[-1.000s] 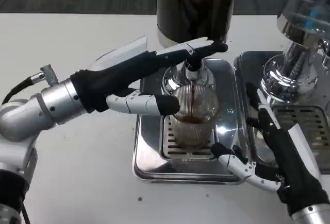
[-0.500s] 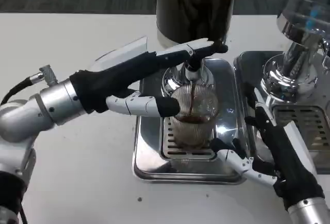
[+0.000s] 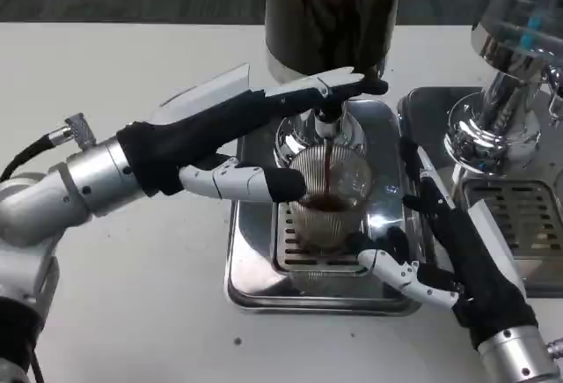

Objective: Grasp the cup under the faucet to collect the drink, then remove the cup.

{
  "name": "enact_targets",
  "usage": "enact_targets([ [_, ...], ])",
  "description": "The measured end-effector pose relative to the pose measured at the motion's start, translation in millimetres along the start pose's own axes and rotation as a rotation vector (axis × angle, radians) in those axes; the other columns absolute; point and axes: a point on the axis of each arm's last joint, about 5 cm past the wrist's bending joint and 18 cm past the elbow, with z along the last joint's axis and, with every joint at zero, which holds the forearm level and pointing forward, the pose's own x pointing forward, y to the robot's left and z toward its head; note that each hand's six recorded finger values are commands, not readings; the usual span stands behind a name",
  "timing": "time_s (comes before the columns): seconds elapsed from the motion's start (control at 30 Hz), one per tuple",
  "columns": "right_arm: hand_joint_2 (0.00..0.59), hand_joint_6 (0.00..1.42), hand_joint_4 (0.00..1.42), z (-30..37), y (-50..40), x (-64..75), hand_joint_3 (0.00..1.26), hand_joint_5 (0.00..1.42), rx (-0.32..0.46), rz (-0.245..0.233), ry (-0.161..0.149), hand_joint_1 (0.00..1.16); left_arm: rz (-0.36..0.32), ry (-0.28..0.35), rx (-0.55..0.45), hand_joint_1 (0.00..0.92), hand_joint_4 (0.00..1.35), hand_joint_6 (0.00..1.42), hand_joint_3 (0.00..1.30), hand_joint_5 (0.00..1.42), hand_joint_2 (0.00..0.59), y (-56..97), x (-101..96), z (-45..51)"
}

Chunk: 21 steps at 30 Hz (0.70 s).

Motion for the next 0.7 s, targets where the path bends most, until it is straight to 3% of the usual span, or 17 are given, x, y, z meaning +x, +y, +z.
enact_targets([
  [0.7,0.226,0.13,0.00,-1.2,2.1,15.4,0.01,0.01,0.030,0.033,-0.008,0.64,-0.010,0.003,0.018,0.000,0.05,0.06,0.13,0.08,0.089,2.1,-3.3,2.7],
])
